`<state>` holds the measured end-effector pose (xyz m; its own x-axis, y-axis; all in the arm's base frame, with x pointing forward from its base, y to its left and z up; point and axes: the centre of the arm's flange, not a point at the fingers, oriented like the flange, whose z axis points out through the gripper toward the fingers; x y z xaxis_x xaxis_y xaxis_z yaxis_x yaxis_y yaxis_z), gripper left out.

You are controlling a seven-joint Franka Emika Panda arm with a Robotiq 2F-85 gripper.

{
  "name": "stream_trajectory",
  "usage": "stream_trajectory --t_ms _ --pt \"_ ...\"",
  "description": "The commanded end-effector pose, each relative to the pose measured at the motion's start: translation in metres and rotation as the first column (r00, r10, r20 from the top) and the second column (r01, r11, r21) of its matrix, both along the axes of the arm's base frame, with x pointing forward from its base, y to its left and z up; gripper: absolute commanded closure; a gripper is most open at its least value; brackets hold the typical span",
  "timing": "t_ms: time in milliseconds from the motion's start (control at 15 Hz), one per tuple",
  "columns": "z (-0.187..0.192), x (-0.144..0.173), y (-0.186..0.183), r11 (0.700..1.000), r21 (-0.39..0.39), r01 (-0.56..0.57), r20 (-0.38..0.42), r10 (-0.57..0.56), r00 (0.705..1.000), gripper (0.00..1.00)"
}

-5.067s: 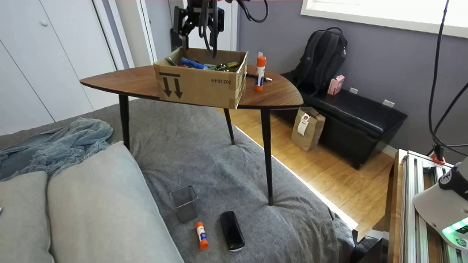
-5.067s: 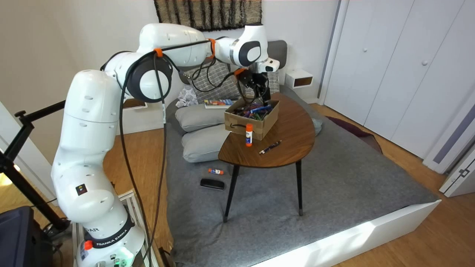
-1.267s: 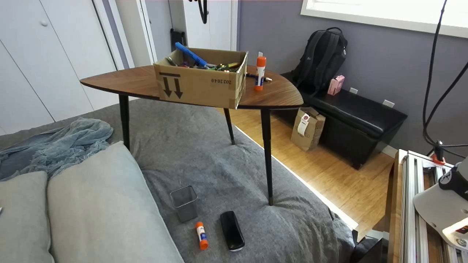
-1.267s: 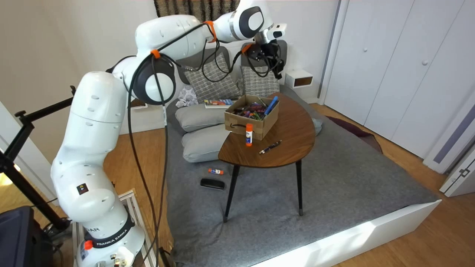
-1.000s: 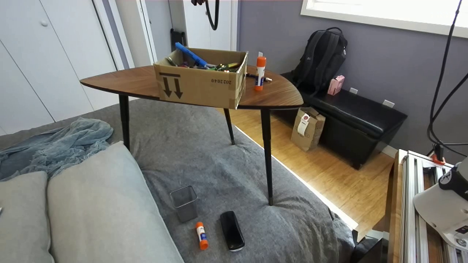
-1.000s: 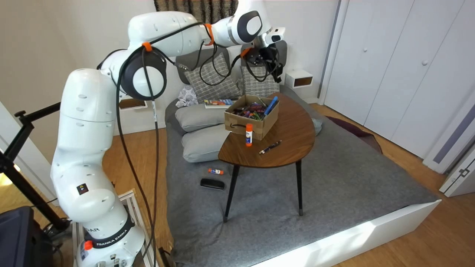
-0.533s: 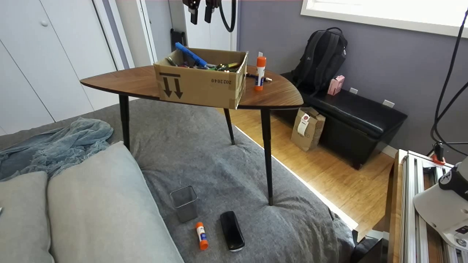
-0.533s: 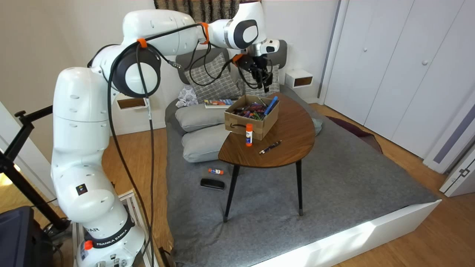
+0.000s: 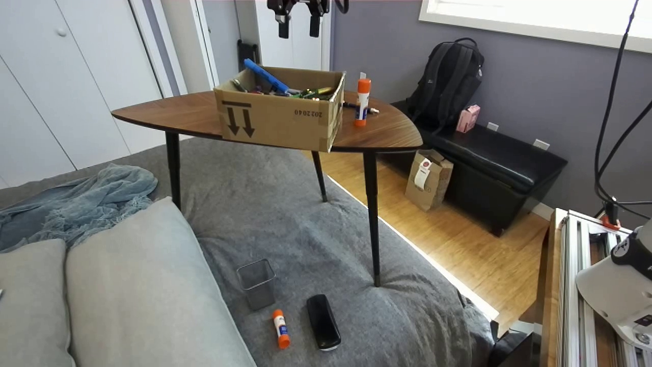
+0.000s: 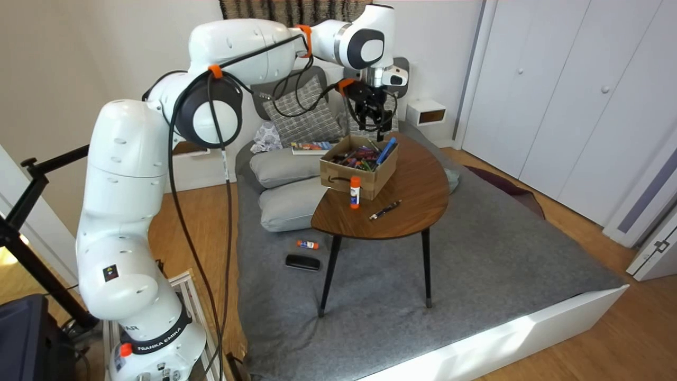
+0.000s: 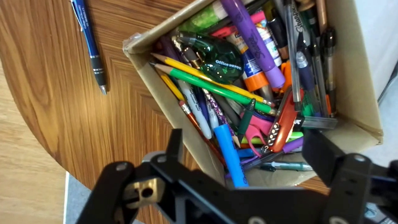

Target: Remove the blue object from the box

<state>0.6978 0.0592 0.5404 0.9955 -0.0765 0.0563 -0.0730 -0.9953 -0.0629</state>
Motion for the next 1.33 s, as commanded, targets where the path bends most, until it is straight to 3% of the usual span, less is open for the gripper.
stream_trajectory --t_ms 0,267,600,1267 --pt "-0.001 0.001 0.002 1.0 0.001 -0.003 0.0 0.003 1.0 0.02" --pt "-0.013 0.03 0.002 0.997 -0.064 -0.053 -0.019 0.052 0.998 0.0" --pt "-0.043 0.061 0.006 0.992 -0.064 -0.112 -0.014 0.111 0.994 0.0" --pt "-0.049 0.083 0.032 0.978 -0.068 -0.198 0.025 0.2 0.98 0.0"
